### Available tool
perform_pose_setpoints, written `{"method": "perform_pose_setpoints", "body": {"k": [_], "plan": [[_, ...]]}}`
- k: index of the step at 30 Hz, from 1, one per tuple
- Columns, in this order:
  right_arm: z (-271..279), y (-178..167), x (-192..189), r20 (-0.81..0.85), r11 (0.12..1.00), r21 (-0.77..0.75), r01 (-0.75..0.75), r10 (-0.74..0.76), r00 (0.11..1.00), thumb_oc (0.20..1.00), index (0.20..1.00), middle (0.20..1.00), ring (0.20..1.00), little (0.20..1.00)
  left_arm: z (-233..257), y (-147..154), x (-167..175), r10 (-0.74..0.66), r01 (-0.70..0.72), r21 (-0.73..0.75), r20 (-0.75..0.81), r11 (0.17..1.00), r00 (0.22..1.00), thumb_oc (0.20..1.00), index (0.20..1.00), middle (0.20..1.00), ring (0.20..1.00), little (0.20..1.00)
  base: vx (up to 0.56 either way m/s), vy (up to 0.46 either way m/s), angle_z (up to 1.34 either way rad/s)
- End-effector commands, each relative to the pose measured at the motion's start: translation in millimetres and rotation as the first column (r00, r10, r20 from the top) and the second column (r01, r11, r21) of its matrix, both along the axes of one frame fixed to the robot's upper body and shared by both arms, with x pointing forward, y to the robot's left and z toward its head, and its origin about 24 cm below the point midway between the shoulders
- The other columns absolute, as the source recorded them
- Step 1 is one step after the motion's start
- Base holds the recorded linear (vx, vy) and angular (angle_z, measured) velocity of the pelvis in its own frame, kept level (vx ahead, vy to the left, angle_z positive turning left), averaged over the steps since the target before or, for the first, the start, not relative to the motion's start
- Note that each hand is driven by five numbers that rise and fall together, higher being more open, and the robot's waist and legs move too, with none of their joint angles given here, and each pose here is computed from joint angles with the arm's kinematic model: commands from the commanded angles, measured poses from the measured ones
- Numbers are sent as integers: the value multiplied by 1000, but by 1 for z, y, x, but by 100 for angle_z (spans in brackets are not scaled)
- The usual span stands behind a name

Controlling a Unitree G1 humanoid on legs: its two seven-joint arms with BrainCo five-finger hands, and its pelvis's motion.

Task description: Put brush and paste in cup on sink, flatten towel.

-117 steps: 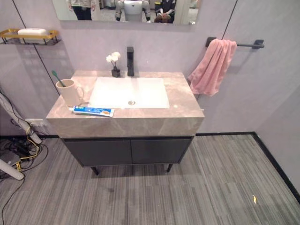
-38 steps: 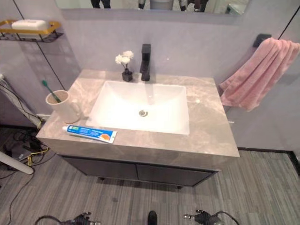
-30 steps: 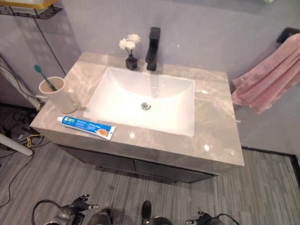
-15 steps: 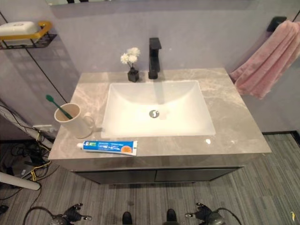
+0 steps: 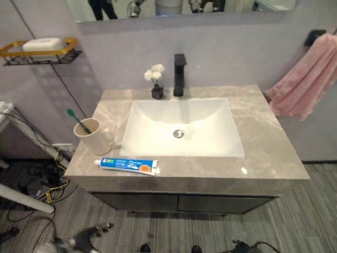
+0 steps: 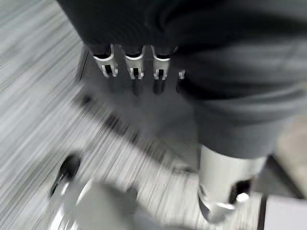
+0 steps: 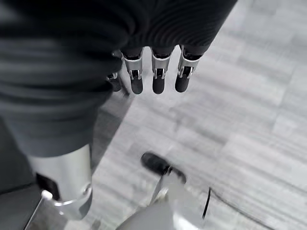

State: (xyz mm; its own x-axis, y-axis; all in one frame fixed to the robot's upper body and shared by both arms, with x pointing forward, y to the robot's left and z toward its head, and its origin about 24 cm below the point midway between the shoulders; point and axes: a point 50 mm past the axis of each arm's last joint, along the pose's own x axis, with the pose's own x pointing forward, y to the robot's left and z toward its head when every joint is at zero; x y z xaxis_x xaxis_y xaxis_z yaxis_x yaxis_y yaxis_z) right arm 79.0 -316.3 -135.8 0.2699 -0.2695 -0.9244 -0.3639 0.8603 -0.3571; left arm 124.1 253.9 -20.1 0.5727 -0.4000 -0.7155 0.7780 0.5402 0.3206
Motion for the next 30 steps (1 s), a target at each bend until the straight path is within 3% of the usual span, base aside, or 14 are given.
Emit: {"method": "perform_pose_setpoints", "body": {"k": [1, 4, 7, 9, 10, 11, 12, 14, 17, 21, 23, 30], "plan": [[1, 2, 14, -40, 997, -7, -81, 81, 996, 1000, 1000, 1000, 1000, 1000, 70, -10, 33, -207, 217, -55, 156, 975, 966, 1000, 1000, 1000, 1000, 1000, 16, -38, 14], [-5, 9, -4, -113, 997, 44, -59, 64, 992, 1000, 1000, 1000, 1000, 1000, 146, -26, 35, -340, 377, -107, 262, 920, 903, 1000, 1000, 1000, 1000, 1000, 23, -62, 19], [-8, 14, -9, -127, 996, 70, -61, 70, 989, 1000, 1000, 1000, 1000, 1000, 179, -32, 37, -330, 406, -148, 371, 902, 868, 1000, 1000, 1000, 1000, 1000, 14, -54, 10], [-9, 16, -10, -100, 995, 90, -38, 47, 994, 1000, 1000, 1000, 1000, 1000, 215, -26, 48, -152, 358, -227, 614, 905, 774, 1000, 1000, 1000, 1000, 1000, 20, -63, 5], [-10, 18, -10, -64, 995, 102, -13, 19, 998, 1000, 1000, 1000, 1000, 1000, 232, -11, 58, 38, 287, -309, 736, 907, 676, 1000, 1000, 1000, 1000, 1000, 15, -48, 8], [-10, 20, -11, -52, 994, 106, -1, 7, 999, 1000, 1000, 1000, 1000, 1000, 229, -5, 64, 92, 252, -344, 736, 905, 671, 1000, 1000, 1000, 1000, 1000, 21, -34, 21], [-10, 20, -12, -40, 993, 112, 25, -20, 999, 1000, 1000, 1000, 1000, 1000, 235, -2, 68, 99, 232, -305, 774, 924, 626, 1000, 1000, 1000, 1000, 1000, 26, -10, 26], [-12, 23, -15, -29, 990, 133, 57, -54, 998, 1000, 1000, 1000, 1000, 1000, 247, 0, 73, -22, 210, -114, 830, 971, 557, 1000, 1000, 1000, 1000, 1000, 38, 9, 17], [-14, 28, -21, -42, 985, 160, 65, -59, 997, 1000, 1000, 1000, 1000, 1000, 243, 10, 81, -3, 169, -115, 819, 979, 574, 1000, 1000, 1000, 1000, 1000, 17, 22, -5], [-18, 31, -42, -108, 980, 175, 98, -80, 991, 1000, 1000, 1000, 1000, 1000, 237, 17, 88, -80, 127, 4, 796, 992, 599, 1000, 1000, 1000, 1000, 1000, 17, 41, -23], [-19, 30, -70, -186, 971, 172, 164, -132, 974, 1000, 1000, 1000, 1000, 1000, 230, 26, 90, -94, 84, 53, 779, 995, 620, 1000, 1000, 1000, 1000, 1000, 23, 89, -36], [-20, 31, -86, -236, 962, 176, 207, -163, 958, 1000, 1000, 1000, 1000, 1000, 224, 31, 89, -99, 61, 78, 759, 995, 643, 1000, 1000, 1000, 1000, 1000, 10, 63, -26]]}}
